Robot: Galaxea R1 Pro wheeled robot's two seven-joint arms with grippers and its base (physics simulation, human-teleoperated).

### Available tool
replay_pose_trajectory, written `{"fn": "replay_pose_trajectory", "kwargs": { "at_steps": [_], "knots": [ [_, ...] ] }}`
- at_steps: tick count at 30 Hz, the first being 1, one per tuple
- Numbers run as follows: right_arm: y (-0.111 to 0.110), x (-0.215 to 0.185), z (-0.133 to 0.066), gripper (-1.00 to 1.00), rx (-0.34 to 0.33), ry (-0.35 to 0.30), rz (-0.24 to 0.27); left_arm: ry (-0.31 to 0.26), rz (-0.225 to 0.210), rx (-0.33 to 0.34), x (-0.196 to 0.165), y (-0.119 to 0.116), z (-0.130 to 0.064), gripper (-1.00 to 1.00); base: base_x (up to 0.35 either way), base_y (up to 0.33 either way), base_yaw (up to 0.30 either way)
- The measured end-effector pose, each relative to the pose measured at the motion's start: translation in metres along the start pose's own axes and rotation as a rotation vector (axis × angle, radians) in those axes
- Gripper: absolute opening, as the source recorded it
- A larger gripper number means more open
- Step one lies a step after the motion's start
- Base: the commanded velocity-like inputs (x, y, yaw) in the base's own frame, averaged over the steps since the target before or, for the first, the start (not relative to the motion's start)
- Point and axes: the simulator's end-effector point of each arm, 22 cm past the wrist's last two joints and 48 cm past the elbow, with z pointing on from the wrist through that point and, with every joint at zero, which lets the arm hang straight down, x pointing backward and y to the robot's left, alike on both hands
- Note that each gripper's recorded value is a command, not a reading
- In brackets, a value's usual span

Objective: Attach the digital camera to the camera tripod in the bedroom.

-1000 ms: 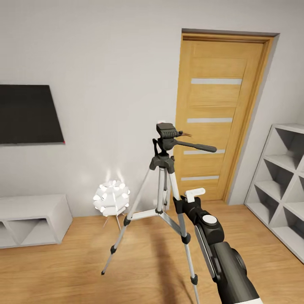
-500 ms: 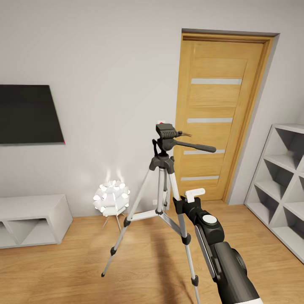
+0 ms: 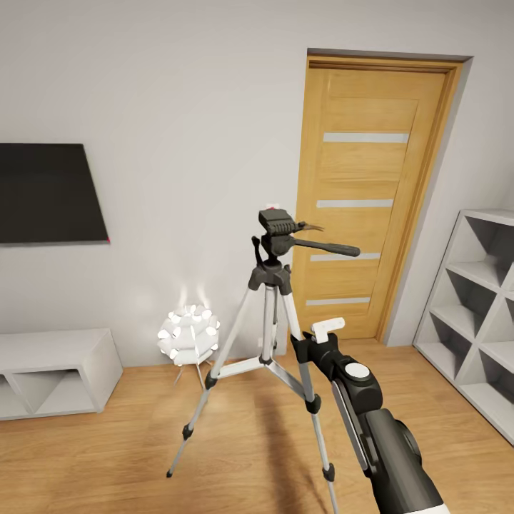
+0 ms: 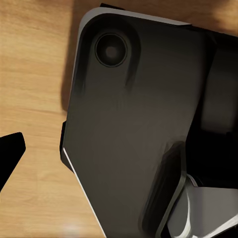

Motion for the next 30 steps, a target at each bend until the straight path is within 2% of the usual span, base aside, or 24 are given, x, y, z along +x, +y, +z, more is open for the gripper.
{"fn": "replay_pose_trajectory", "kwargs": {
  "at_steps": [12, 30],
  "knots": [
    [0.001, 0.001, 0.001, -1.0, -0.006, 0.001, 0.0, 0.0, 0.0, 0.0, 0.0, 0.0, 0.0, 1.0, -0.202, 0.124, 0.0],
    [0.012, 0.004, 0.002, -1.0, -0.027, 0.01, -0.008, 0.0, 0.0, 0.0, 0.0, 0.0, 0.0, 1.0, -0.18, 0.273, 0.0]
  ]
}}
